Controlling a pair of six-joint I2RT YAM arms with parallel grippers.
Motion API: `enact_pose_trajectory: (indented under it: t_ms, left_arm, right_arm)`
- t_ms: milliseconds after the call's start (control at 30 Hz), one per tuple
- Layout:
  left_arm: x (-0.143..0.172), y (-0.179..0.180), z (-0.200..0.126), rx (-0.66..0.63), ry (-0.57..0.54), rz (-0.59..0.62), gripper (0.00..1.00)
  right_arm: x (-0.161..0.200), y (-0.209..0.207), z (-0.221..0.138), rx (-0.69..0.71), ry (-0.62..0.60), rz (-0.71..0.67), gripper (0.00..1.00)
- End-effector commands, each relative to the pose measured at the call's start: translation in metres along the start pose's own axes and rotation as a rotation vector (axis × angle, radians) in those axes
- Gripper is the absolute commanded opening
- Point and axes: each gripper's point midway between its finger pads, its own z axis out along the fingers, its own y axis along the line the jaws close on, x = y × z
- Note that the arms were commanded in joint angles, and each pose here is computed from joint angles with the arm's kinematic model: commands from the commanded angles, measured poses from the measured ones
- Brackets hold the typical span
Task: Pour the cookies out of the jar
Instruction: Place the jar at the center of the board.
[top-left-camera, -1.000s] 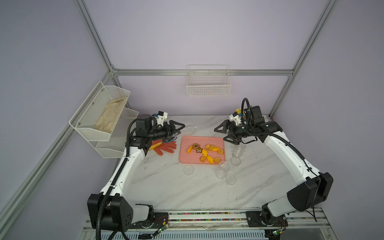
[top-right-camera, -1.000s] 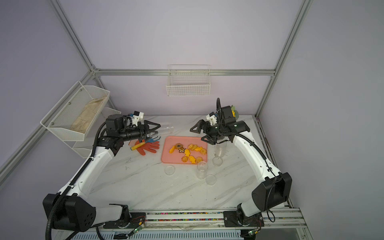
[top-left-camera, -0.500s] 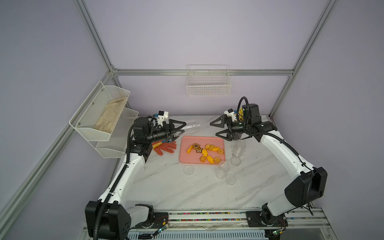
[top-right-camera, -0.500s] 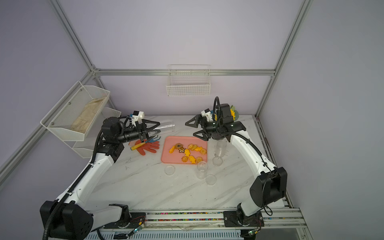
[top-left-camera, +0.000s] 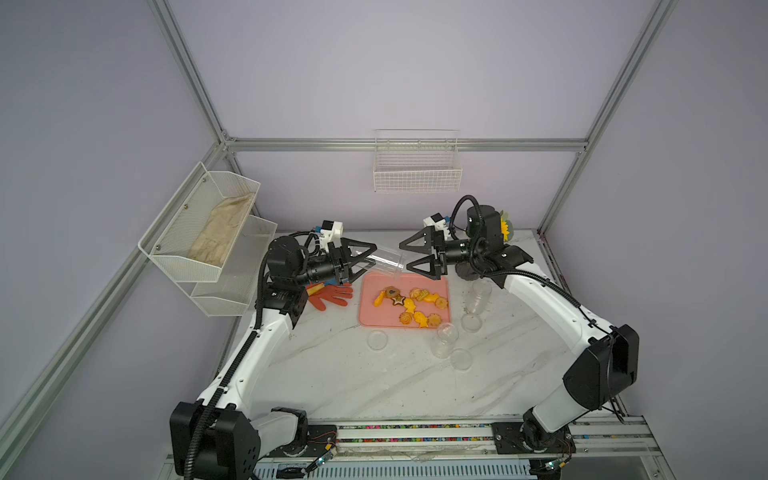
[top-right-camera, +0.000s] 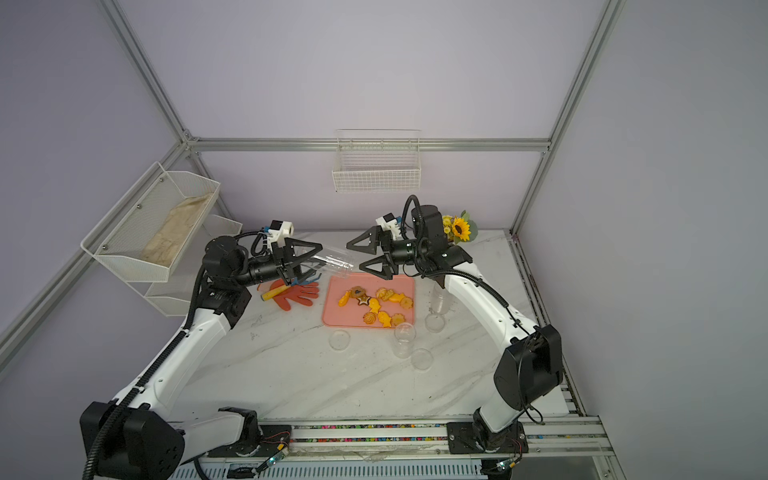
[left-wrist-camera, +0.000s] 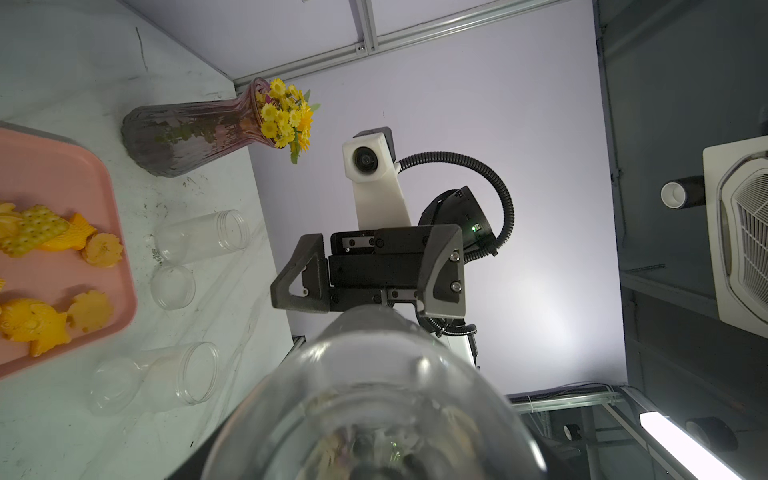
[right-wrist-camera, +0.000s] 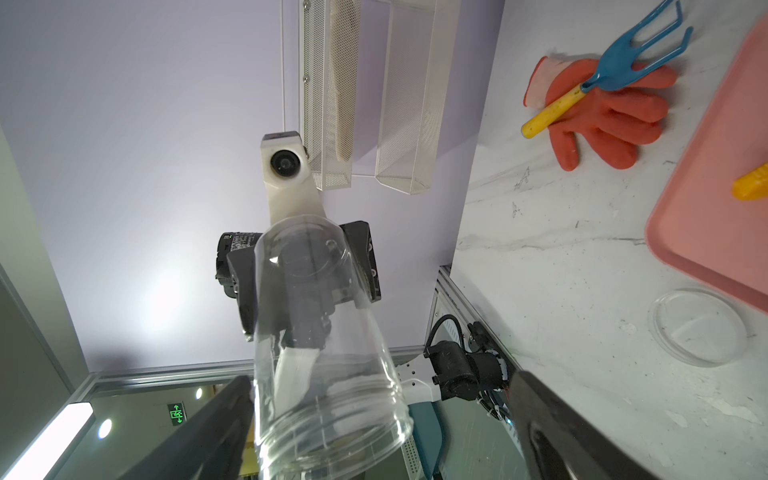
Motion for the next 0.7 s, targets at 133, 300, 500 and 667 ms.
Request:
enact_pose_trajectory:
  t_ms: [133,300,500,667]
  left_arm:
    - [0.007,-0.006,-0.005,0.028,-0.025,0.01,0.66]
    - [0.0,0.001,-0.006,0.022,-0.072,-0.039,0.66]
    - [-0.003,0.002,-0.003,0.051,-0.079,-0.074,0.66]
    - [-0.002,0.005,-0.003,0.05,-0.076,-0.081,0.66]
  right_arm:
    - [0.009,0.025,0.003,-0.058,0.002,-0.056,0.97]
    - [0.013,0.026,0.002,-0.073,-0.022,-0.056,0.97]
    - [0.019,0.024,0.015,-0.086,-0.006,-0.059,0.97]
    - [0.014,0.03,0.024,-0.122,-0.008,-0.061,0.96]
